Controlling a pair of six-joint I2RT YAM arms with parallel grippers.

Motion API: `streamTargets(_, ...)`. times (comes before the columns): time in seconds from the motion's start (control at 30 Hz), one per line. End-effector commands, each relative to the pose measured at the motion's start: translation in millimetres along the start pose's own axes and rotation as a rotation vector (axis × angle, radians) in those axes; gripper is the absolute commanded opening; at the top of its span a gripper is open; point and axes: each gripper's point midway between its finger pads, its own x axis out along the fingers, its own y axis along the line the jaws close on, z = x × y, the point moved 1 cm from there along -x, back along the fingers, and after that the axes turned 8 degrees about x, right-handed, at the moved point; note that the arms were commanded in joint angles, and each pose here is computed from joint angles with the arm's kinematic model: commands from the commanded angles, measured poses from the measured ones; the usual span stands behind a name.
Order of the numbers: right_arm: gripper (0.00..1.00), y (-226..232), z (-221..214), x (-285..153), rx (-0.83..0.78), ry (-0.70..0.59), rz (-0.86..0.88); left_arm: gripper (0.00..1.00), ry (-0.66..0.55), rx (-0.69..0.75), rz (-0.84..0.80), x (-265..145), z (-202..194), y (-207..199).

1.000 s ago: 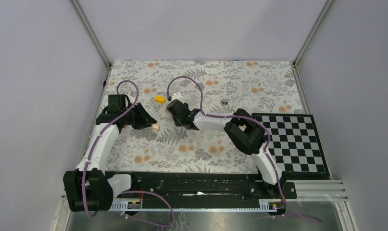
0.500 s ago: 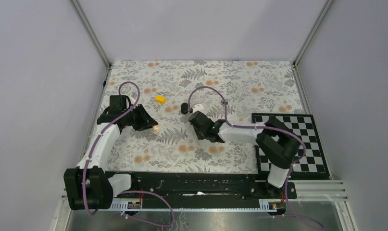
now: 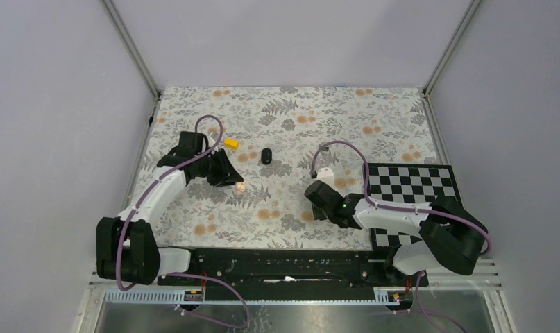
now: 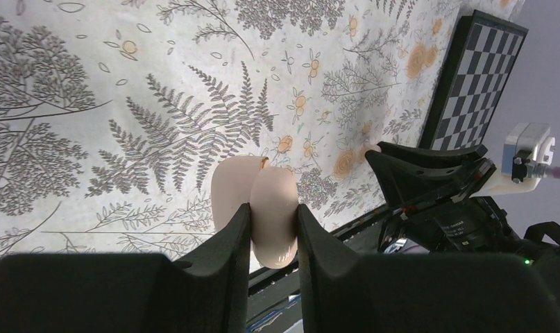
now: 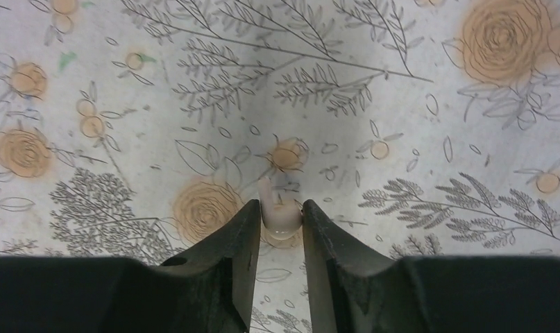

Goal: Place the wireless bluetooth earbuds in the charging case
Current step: Pick up the earbud from the center of the board.

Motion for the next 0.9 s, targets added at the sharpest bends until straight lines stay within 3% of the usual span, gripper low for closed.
streamTargets(0.0, 0.42, -7.2, 3.7, -5.3, 0.110, -0.038, -0.028, 0.00, -0.060, 0.054, -0.047, 0.0, 20.7, -21.8)
streamTargets(0.1, 0.60, -4.6, 0.7, -6.1, 0.123, -0.022, -0.014, 0.00, -0.055, 0.055, -0.045, 1.7, 19.8, -23.1)
streamTargets(0.17, 0.63, -2.0, -0.3, -6.1, 0.127, -0.012, -0.003, 0.00, -0.057, 0.054, -0.045, 1.9, 18.9, -23.3)
streamTargets(0.6, 0.61, 37.3, -4.5, -15.4, 0.199, 0.082, 0.161, 0.00, -0.062, 0.068, -0.049, 1.8, 20.5, -24.3)
streamTargets(0.77, 0.61, 94.2, 13.8, -22.4, 0.204, 0.060, 0.439, 0.00, -0.064, 0.068, -0.041, 2.0, 20.3, -23.0)
streamTargets(0.87, 0.61, 115.6, 18.1, -20.8, 0.171, 0.092, 0.501, 0.00, -0.066, 0.069, -0.041, 0.2, 20.3, -23.9)
